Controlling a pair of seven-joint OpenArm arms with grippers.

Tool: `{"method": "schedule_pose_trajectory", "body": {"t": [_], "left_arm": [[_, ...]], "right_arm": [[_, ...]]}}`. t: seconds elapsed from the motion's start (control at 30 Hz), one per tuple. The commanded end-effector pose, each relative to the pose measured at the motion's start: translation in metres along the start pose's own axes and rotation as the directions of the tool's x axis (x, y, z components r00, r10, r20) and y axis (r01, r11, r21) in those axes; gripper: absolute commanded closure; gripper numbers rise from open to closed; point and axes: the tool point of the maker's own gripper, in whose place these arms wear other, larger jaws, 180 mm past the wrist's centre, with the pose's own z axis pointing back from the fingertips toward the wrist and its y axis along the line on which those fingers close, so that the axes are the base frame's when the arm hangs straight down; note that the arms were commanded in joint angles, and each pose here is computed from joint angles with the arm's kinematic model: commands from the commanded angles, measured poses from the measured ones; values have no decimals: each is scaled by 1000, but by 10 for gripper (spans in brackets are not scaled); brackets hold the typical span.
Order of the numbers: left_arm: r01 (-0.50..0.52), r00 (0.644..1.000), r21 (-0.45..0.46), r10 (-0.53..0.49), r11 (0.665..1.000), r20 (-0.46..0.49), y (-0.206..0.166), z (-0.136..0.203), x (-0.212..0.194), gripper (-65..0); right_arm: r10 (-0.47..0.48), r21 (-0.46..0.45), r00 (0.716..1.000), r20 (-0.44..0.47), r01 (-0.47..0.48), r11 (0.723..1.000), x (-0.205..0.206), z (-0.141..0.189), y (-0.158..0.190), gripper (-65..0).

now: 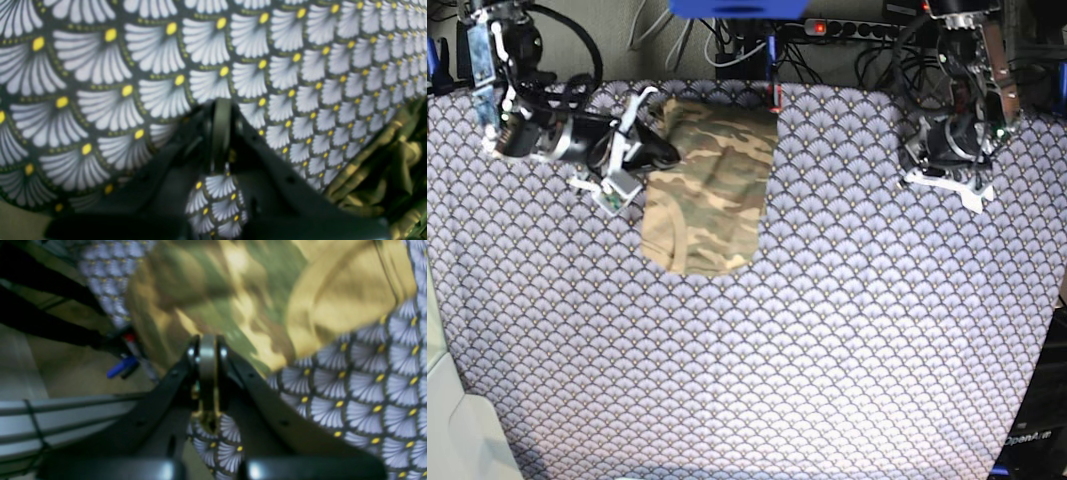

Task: Fold the T-shirt properly
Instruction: 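Grasp the bundle's edge with the right gripper and straighten it, then smooth and tuck the bundle's edges with the right gripper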

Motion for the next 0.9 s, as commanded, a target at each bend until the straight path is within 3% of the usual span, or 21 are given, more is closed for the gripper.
{"method": "schedule_pose_trajectory", "body": {"t": [0.0, 0.2, 0.37, 0.5, 0.63, 0.87], "left_arm": [[13, 999, -16, -13, 1000, 31, -6, 5, 11, -3], [15, 999, -18, -15, 1000, 29, -6, 4, 10, -3], [16, 999, -22, -15, 1000, 31, -8, 4, 11, -3], [17, 999, -22, -16, 1000, 30, -9, 4, 11, -3], [17, 999, -22, -16, 1000, 30, -9, 4, 11, -3], [12, 999, -16, -11, 1000, 32, -5, 5, 11, -3]], "right_arm": [[1, 22, 999, 51, -2, 1000, 11, -2, 2, 0], [-101, 45, 994, 33, 99, 994, -14, -18, -7, 0], [-112, 44, 993, 38, 110, 993, -16, -19, -8, 0], [32, 36, 995, 90, -35, 999, 20, 1, 5, 0], [180, 21, 983, 45, -181, 983, 46, 10, 15, 0], [169, 134, 984, 64, -177, 975, 59, -27, 44, 0]]}}
